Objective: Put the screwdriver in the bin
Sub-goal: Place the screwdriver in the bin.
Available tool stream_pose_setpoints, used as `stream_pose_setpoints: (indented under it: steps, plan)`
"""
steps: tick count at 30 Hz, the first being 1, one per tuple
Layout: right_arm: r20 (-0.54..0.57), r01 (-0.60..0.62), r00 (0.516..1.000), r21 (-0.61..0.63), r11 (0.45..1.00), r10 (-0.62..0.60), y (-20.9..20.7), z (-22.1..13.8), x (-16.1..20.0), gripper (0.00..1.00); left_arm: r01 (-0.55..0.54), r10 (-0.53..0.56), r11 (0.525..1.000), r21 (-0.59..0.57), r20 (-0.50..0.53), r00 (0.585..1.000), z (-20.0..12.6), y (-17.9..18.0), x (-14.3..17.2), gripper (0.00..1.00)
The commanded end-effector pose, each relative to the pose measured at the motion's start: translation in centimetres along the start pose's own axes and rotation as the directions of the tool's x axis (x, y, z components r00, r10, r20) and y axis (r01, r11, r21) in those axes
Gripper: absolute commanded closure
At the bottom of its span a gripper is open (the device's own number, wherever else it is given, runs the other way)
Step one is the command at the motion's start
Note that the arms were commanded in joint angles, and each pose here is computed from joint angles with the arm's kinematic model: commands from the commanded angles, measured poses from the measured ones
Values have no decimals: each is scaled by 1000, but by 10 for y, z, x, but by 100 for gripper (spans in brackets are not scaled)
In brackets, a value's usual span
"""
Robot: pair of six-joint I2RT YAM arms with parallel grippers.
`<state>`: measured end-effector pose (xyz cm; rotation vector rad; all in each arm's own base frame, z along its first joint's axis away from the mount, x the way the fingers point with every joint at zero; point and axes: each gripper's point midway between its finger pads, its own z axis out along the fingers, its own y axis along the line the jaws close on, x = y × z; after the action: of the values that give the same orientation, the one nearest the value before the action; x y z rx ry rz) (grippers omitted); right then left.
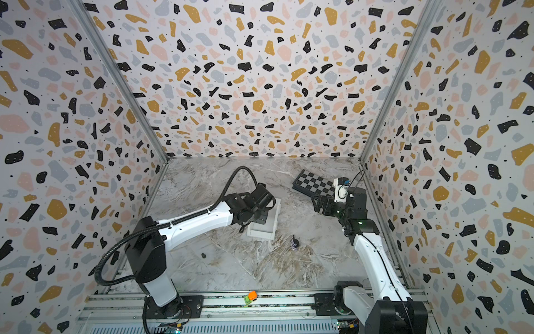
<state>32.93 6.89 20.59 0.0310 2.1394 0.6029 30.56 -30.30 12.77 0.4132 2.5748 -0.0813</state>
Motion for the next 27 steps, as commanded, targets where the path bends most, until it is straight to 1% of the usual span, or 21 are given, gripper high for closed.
stream_pose_setpoints:
  steps: [1,5,14,21,27]
  plan:
    - [17,3,1000,-31,1000,-2,9,-6,-12,1,-90,88,994,-64,-28,996,2,5,13,99]
    - [14,0,1000,-36,999,0,8,-3,-12,1,-145,137,986,-81,-88,987,19,4,33,99]
    - [14,-4,1000,-48,999,5,10,-3,-10,1,-216,205,973,-80,-129,970,45,-8,54,98]
    - [13,-4,1000,-44,999,5,9,-6,-8,1,-229,218,968,-99,-117,969,51,-12,51,95]
    - [14,-6,1000,-47,999,6,10,-7,-10,1,-229,219,966,-116,-91,971,49,-14,38,95]
